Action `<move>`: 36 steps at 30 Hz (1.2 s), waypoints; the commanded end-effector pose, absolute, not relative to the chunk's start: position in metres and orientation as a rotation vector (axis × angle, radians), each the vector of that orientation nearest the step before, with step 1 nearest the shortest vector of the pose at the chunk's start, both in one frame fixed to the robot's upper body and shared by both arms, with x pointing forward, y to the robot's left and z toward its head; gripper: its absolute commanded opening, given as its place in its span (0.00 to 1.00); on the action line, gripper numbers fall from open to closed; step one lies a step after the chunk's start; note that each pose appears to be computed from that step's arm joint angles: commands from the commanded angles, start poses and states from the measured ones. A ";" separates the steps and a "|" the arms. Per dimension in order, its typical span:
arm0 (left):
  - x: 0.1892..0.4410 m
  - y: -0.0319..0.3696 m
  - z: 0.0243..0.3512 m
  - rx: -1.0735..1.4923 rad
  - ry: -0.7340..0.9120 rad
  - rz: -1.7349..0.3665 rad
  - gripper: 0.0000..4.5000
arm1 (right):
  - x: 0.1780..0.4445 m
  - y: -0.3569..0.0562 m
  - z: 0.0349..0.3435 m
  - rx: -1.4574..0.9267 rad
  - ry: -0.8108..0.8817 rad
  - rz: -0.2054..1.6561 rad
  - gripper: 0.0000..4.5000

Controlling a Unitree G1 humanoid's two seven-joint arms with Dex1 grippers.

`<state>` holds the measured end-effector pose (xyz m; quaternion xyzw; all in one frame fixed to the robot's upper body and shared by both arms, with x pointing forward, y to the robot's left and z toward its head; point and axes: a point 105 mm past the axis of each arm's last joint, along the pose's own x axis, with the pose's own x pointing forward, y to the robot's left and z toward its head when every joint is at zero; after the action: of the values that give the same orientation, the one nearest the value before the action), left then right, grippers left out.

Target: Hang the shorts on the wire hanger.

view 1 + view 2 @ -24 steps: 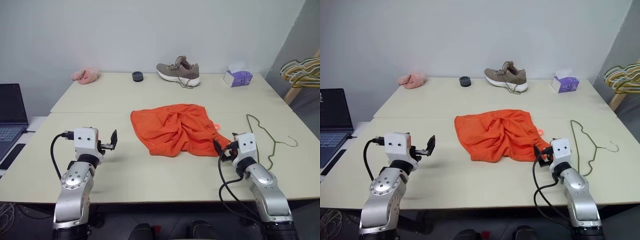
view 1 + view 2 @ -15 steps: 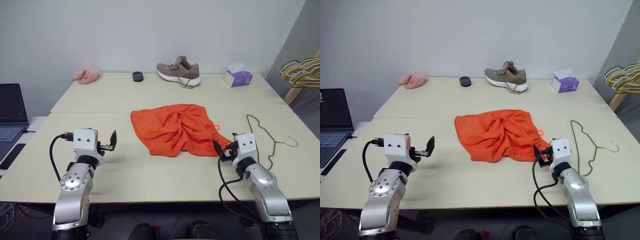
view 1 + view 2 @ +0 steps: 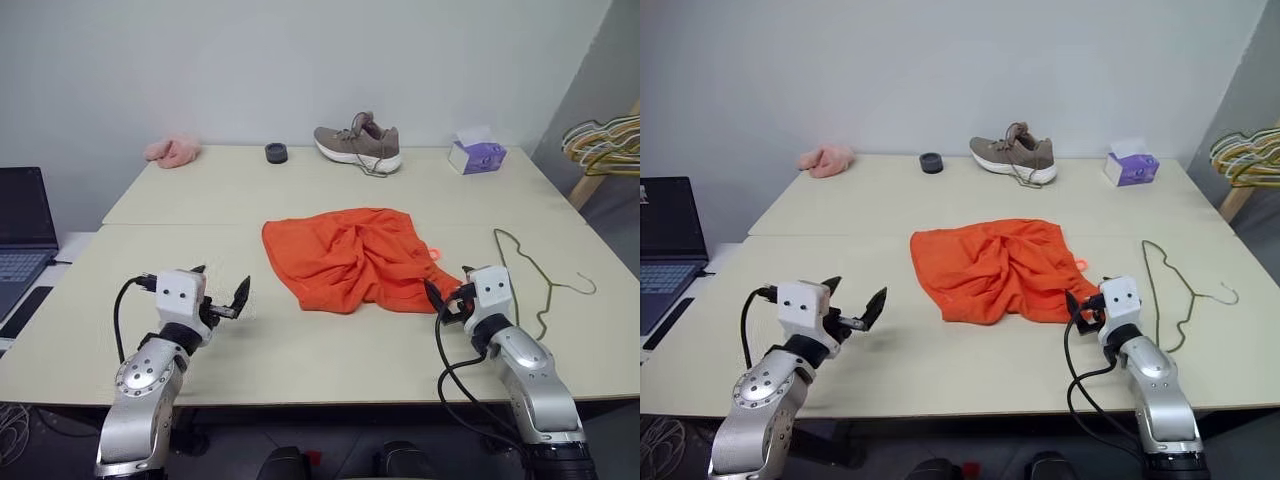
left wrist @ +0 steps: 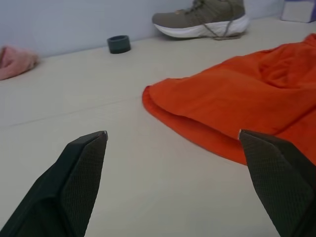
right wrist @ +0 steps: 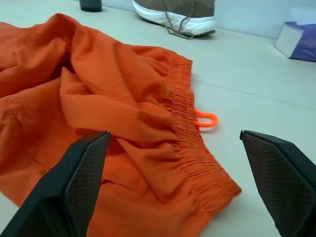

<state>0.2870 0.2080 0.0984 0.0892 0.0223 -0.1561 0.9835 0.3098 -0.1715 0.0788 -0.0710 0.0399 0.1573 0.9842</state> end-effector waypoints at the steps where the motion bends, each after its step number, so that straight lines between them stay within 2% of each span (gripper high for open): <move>1: 0.280 0.167 0.108 0.250 0.001 -0.582 1.00 | 0.296 -0.147 0.103 -0.138 0.009 0.508 1.00; 6: 0.282 0.139 0.090 0.364 0.093 -0.851 1.00 | 0.260 -0.120 0.103 -0.264 0.079 0.854 1.00; 8: 0.283 0.134 0.082 0.409 0.137 -0.933 1.00 | 0.253 -0.118 0.103 -0.309 0.100 0.920 1.00; 14: 0.295 0.123 0.059 0.524 0.258 -1.086 1.00 | 0.247 -0.116 0.111 -0.353 0.109 0.977 1.00; 20: 0.325 0.116 0.053 0.595 0.257 -1.043 1.00 | 0.244 -0.113 0.116 -0.364 0.094 0.967 1.00; 23: 0.320 0.114 0.046 0.596 0.284 -1.086 1.00 | 0.241 -0.115 0.115 -0.366 0.102 0.958 1.00; 26: 0.316 0.114 0.040 0.587 0.306 -1.109 0.87 | 0.239 -0.117 0.114 -0.375 0.112 0.961 1.00; 30: 0.308 0.116 0.036 0.567 0.348 -1.146 0.58 | 0.239 -0.119 0.113 -0.419 0.117 0.975 1.00; 36: 0.310 0.126 0.037 0.606 0.350 -1.132 0.15 | 0.243 -0.124 0.111 -0.520 0.130 1.011 1.00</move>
<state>0.3098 0.1179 0.0403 0.2684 0.1501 -0.5324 0.7886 0.2425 -0.1261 0.1028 -0.2304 0.0820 0.4712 0.8474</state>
